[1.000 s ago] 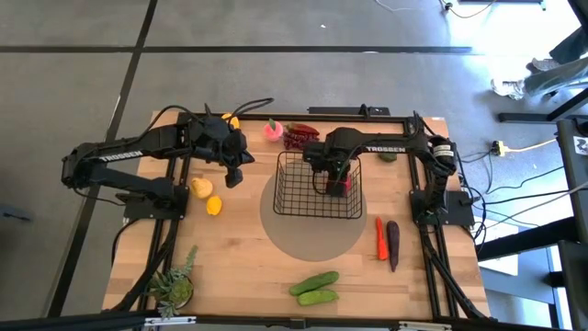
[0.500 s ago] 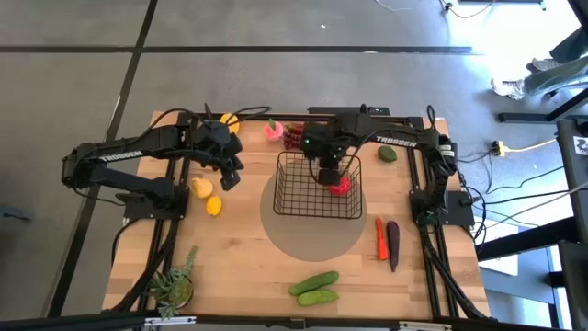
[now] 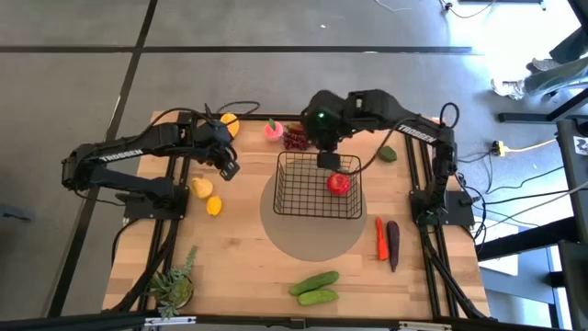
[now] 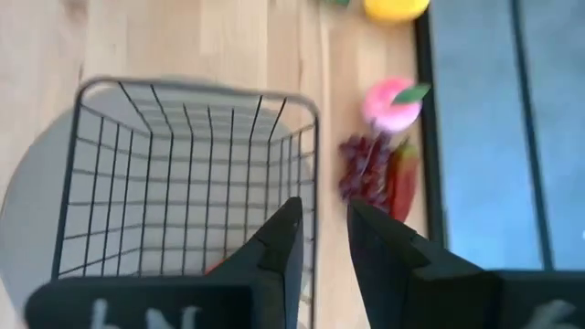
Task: Build produce basket
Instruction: Put the yellow star fruit into the black wire basket
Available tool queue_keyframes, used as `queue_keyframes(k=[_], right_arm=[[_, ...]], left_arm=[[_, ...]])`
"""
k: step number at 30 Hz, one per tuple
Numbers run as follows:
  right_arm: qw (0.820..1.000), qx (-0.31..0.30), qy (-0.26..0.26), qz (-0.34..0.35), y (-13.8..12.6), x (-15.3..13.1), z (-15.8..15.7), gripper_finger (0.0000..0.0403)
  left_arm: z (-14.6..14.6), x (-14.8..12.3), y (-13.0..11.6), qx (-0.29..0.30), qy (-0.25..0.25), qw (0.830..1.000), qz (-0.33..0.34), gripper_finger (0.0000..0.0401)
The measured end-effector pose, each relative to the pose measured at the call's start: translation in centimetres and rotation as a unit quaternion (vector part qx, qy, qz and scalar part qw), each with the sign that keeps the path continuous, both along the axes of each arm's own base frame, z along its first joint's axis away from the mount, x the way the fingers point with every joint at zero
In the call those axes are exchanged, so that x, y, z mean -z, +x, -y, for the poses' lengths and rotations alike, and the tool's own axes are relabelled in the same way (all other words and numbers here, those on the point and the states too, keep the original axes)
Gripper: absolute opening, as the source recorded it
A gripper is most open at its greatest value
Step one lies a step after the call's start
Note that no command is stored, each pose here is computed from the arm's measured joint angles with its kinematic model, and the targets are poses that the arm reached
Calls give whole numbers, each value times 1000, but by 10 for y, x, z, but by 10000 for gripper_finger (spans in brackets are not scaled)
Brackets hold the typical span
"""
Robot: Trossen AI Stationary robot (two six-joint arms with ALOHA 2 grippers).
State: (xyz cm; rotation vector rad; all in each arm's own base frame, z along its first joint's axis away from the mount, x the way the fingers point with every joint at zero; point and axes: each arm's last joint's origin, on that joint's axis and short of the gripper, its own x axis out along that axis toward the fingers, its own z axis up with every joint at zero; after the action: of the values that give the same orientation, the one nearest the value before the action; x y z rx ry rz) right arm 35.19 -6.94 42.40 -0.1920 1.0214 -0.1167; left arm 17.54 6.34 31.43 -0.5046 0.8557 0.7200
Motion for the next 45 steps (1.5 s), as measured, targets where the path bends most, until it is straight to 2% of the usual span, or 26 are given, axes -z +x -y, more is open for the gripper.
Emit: queue_keyframes(k=[6, 12, 16, 22, 25, 29, 35, 45], right_arm=[[1000, -4, -10, 28, -16, -21, -1, 83], [999, 3, -19, 33, -38, -35, 0, 83], [999, -4, -21, 32, -52, -41, 11, 83], [994, -10, 72, 82, -75, -51, 43, 83], [991, -16, 96, 96, -82, -52, 56, 83], [987, -63, 109, 100, -84, -47, 65, 83], [972, -133, 159, 113, -81, -30, 78, 83], [983, -71, 149, 85, -74, 4, 107, 83]], left_arm=[[-24, 0, -10, -108, 1, 994, 7, 0], [-50, 1, -20, -158, 11, 987, 5, 0], [-68, 10, -17, -183, -27, 983, 10, 0], [-94, 29, -6, -194, -44, 980, -12, 0], [-104, 40, 2, -206, -78, 975, -4, 0], [-118, 53, 3, -238, -128, 963, -1, 0], [-136, 69, 5, -270, -138, 953, -5, 0], [-149, 67, -2, -310, -98, 946, 6, 0]])
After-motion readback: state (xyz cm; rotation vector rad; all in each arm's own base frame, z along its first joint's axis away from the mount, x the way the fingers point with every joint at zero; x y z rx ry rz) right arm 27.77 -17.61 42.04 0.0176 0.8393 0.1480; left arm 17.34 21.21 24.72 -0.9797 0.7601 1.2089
